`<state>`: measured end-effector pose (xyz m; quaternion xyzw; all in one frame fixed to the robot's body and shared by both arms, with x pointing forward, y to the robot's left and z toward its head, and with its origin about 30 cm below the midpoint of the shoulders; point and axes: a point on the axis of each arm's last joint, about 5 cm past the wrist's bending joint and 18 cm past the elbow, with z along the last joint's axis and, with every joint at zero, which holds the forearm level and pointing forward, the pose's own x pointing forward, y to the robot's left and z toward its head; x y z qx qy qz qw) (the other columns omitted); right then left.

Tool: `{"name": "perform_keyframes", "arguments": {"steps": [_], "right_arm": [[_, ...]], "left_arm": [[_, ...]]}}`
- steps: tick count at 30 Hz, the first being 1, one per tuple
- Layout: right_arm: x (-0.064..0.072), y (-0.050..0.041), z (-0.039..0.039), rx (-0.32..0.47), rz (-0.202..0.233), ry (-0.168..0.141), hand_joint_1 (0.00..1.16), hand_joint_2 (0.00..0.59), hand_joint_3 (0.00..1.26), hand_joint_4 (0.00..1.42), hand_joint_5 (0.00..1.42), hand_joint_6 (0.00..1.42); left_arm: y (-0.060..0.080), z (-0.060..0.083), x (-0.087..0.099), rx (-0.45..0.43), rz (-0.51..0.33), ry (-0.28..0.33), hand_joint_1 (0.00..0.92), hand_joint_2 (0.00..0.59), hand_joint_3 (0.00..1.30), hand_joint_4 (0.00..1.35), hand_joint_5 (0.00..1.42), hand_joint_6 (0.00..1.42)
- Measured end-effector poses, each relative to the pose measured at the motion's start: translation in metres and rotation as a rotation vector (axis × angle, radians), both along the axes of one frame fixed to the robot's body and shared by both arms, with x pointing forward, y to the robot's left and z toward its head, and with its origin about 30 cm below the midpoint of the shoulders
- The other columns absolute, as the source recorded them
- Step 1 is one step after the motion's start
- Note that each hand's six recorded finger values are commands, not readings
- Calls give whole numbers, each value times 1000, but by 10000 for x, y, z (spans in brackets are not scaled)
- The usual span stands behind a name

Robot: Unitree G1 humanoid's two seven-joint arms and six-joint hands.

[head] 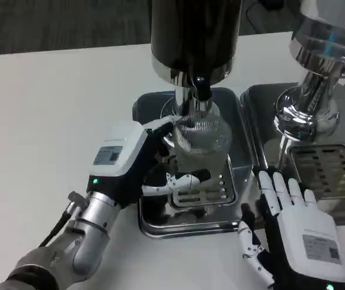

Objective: Grasp the cup under the faucet to collect the drink, then remove the cup.

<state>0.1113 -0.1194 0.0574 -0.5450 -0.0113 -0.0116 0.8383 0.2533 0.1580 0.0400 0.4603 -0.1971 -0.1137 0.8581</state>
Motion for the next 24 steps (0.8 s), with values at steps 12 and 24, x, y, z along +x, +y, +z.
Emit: {"name": "perform_keyframes", "arguments": {"steps": [12,24], "right_arm": [[-2,-2,-1,-1,2,1,0,520,35,0,0,0],[24,-39,6,-3,1,0,0,520,35,0,0,0]], "left_arm": [[108,-8,-54,-46,9,13,82,46,50,26,304,303],[277,228,-32,-263,-48,-108,0,87,47,0,162,107]]}}
